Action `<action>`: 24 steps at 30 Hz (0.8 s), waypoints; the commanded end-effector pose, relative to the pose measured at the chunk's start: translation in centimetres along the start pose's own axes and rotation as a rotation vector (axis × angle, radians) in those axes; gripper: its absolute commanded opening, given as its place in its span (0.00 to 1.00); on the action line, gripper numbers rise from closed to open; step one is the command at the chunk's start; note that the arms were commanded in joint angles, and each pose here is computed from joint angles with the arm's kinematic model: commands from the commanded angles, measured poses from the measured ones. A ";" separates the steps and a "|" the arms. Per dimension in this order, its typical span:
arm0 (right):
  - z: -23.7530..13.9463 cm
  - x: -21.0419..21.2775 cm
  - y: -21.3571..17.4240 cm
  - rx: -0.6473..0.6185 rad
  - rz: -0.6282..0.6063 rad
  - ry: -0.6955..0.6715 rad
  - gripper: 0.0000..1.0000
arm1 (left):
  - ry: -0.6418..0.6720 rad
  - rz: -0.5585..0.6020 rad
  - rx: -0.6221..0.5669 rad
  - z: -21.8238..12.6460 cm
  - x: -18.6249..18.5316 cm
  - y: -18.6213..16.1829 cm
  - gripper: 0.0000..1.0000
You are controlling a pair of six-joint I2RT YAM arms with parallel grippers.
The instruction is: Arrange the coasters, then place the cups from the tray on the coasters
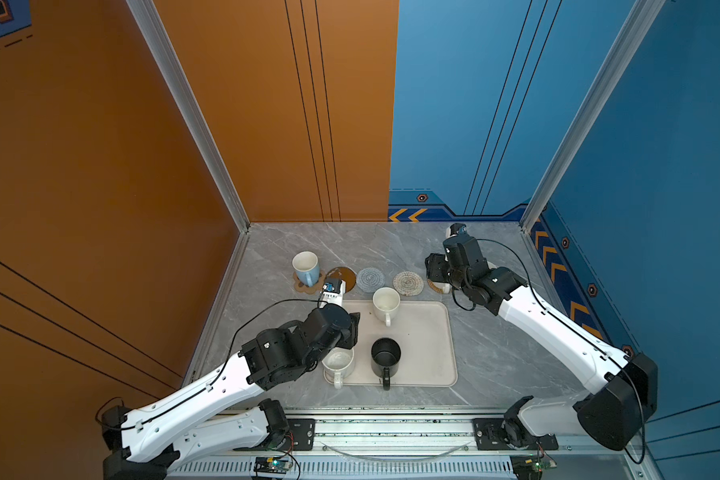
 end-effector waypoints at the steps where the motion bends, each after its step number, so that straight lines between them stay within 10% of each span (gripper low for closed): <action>1: 0.2 -0.5 -0.5 -0.010 0.023 -0.017 0.61 | 0.082 -0.047 0.099 -1.1 1.4 -2.4 0.62; 24: 0.9 -1.1 -1.6 0.005 0.044 0.014 0.61 | 0.195 -0.155 0.423 -1.0 0.6 -11.1 0.58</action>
Point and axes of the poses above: each gripper's point midway between its finger pads, its own z axis out along the fingers, its own x axis along the line the jaws close on, y = z × x, the point moved 7 cm from there along -z, back along the fingers, and after that the axes turned 4 degrees about z, right-handed, at the moved point
